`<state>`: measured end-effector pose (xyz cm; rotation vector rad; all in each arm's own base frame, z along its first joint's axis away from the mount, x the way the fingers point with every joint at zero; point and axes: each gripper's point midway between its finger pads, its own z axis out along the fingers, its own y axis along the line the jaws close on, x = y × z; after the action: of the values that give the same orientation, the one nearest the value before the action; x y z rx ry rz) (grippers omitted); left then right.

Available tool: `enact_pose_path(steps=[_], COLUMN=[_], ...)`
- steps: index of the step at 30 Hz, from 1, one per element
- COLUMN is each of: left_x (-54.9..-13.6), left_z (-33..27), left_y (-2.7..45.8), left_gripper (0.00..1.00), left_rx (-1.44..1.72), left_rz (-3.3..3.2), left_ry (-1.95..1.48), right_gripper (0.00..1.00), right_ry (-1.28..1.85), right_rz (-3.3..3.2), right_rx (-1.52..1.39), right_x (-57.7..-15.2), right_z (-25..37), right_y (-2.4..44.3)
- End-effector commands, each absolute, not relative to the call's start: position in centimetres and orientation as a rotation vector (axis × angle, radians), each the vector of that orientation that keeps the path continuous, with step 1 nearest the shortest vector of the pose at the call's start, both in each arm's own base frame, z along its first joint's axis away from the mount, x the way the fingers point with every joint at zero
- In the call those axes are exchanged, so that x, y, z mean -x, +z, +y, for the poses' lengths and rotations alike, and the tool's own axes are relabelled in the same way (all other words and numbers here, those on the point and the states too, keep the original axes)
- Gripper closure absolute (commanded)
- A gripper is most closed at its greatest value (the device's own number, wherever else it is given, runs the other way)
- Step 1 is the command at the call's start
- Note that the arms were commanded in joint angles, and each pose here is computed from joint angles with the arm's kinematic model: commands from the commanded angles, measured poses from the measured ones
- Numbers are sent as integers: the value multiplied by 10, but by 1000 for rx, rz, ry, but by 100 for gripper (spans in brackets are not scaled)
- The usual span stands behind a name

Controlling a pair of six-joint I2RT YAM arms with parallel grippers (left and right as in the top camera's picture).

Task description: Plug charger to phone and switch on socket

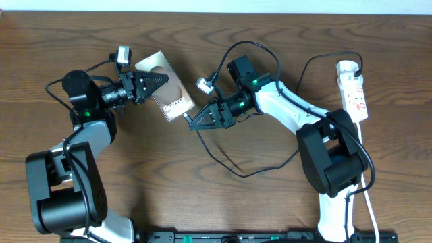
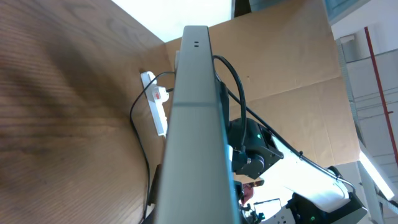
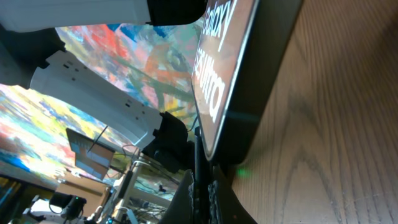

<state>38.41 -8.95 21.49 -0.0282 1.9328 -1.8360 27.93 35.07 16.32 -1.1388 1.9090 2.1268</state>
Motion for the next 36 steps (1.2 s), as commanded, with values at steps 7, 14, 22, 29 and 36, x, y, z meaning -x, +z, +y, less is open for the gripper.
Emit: enact_pose_path(steps=[7,14,22,29,36], left_x=[-391,-390,-389,-382,-380], left_z=[-98,-101,-102,-104,-104], left_y=[224,224,223,223,223], left_gripper=[93,93,93,93,93], left_rx=[7,-2,-12,-54,-66], left_rz=[1908,1912,1915,1933,1938], left_ry=[-1813,-1820,-1824,-1849,-1855], right_gripper=[99,99,99,99,99], right_ry=[2166,2164,2164,2149,2144], right_rz=[1927,1932,1932,1943,1946], right_rx=[1131,1128,1128,1127,1128], right_x=[-276,-276,-276,-278,-278], right_z=[356,356,356,355,355], right_y=[162,161,161,160,159])
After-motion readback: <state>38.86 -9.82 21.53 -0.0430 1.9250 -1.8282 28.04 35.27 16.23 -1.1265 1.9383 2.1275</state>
